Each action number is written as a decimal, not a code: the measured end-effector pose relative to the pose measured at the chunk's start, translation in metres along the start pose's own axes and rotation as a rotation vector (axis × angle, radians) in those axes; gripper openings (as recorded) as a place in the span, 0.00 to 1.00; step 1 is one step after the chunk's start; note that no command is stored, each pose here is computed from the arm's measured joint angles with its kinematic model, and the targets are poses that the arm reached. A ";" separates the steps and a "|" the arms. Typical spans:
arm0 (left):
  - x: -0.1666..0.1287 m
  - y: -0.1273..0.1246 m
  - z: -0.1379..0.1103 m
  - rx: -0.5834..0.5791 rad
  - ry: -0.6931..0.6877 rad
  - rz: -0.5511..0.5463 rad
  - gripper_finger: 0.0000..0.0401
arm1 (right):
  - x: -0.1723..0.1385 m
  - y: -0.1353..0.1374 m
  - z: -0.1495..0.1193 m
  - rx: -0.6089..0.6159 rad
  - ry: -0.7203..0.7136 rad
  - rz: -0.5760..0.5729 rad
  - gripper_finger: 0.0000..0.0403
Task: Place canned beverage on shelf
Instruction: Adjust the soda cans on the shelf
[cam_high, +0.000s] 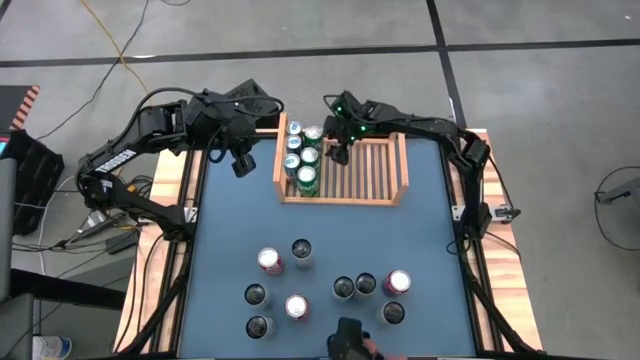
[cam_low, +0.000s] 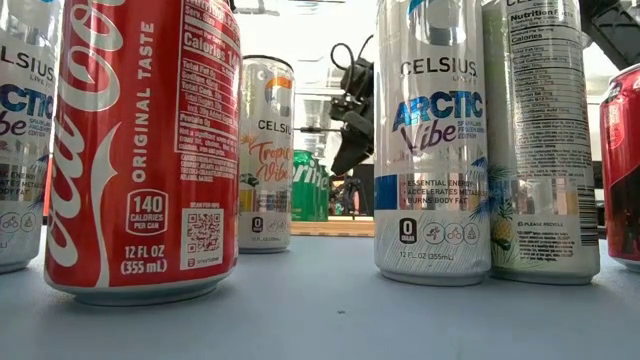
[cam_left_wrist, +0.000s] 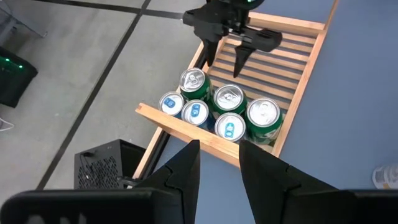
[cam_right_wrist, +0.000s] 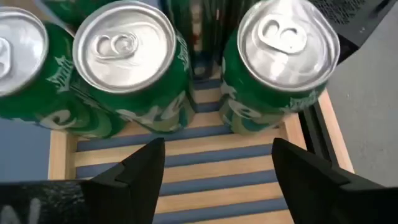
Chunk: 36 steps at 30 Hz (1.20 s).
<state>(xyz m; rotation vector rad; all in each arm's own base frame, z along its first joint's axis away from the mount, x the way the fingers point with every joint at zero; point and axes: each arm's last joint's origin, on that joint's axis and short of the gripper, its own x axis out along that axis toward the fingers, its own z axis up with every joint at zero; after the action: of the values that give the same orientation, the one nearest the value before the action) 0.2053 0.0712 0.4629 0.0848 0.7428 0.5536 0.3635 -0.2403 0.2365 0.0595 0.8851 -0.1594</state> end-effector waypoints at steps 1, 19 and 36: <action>0.000 0.000 0.000 0.000 0.000 0.000 0.25 | -0.001 -0.003 -0.001 0.011 0.000 -0.005 0.70; 0.000 0.000 0.000 -0.026 -0.001 0.001 0.25 | 0.024 -0.020 -0.011 0.033 -0.048 -0.065 0.46; 0.001 0.000 0.001 -0.042 -0.001 0.002 0.25 | 0.029 -0.022 -0.004 -0.026 -0.127 -0.070 0.23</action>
<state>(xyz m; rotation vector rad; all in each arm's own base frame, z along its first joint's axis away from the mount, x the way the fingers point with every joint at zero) 0.2064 0.0715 0.4627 0.0470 0.7297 0.5707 0.3746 -0.2648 0.2114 -0.0058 0.7627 -0.2148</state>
